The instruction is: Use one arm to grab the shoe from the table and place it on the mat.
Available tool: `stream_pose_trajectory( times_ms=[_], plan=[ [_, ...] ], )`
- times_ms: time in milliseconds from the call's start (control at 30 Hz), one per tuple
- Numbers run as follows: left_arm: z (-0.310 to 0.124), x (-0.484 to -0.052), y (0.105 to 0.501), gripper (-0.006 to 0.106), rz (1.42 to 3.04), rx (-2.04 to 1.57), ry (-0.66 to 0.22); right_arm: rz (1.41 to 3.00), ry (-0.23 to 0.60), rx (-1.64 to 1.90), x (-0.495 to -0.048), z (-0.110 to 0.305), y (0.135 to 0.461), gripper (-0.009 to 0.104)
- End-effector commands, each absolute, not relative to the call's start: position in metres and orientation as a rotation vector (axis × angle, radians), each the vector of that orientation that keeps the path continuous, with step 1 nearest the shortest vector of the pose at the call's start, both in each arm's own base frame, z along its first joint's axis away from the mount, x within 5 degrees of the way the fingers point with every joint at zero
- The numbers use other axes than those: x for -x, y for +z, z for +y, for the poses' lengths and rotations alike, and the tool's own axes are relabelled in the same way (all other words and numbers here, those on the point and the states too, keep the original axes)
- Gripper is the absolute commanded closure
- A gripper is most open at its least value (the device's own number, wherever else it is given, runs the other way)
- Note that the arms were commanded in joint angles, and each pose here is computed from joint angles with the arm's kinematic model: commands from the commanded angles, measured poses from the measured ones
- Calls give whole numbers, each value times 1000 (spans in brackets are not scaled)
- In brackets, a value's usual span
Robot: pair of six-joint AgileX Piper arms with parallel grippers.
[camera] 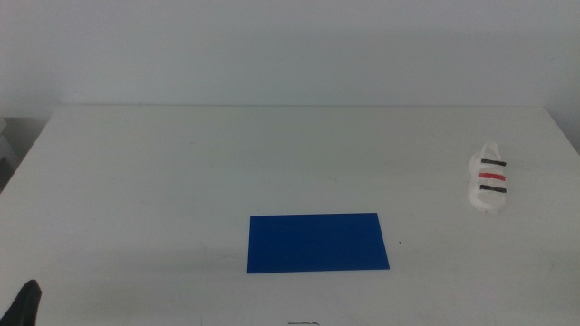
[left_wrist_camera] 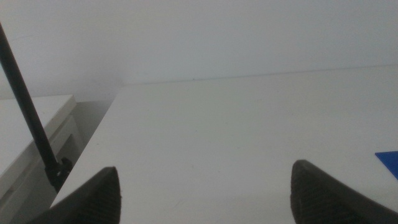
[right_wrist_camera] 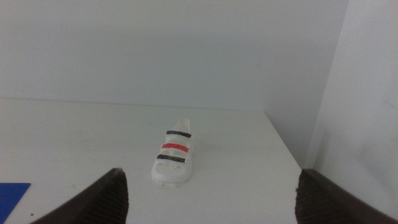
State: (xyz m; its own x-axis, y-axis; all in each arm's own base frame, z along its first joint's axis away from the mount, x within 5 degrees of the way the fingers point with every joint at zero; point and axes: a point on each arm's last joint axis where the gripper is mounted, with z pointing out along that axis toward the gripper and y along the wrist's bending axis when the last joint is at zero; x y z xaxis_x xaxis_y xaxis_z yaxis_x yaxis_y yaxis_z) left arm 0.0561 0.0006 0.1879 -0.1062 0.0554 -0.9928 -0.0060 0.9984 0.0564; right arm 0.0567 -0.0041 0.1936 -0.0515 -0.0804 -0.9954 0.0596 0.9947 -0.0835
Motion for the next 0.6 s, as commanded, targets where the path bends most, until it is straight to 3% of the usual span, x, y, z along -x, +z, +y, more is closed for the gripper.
stream_pose_trajectory(
  times_ms=[0, 200, 400, 567],
  plan=[
    [0, -55, 198, 7, 1571, -18, 34, 1499, -126, 28, -54, -3, 208, 20],
    [0, -55, 198, 7, 1571, -18, 34, 1506, -113, 15, -55, -3, 210, 20],
    [0, -55, 198, 7, 1571, -18, 34, 1612, -20, -73, -77, -4, 246, 20],
    [0, -55, 198, 7, 1571, -18, 34, 1729, 137, -254, -121, -6, 296, 20]
  ],
)
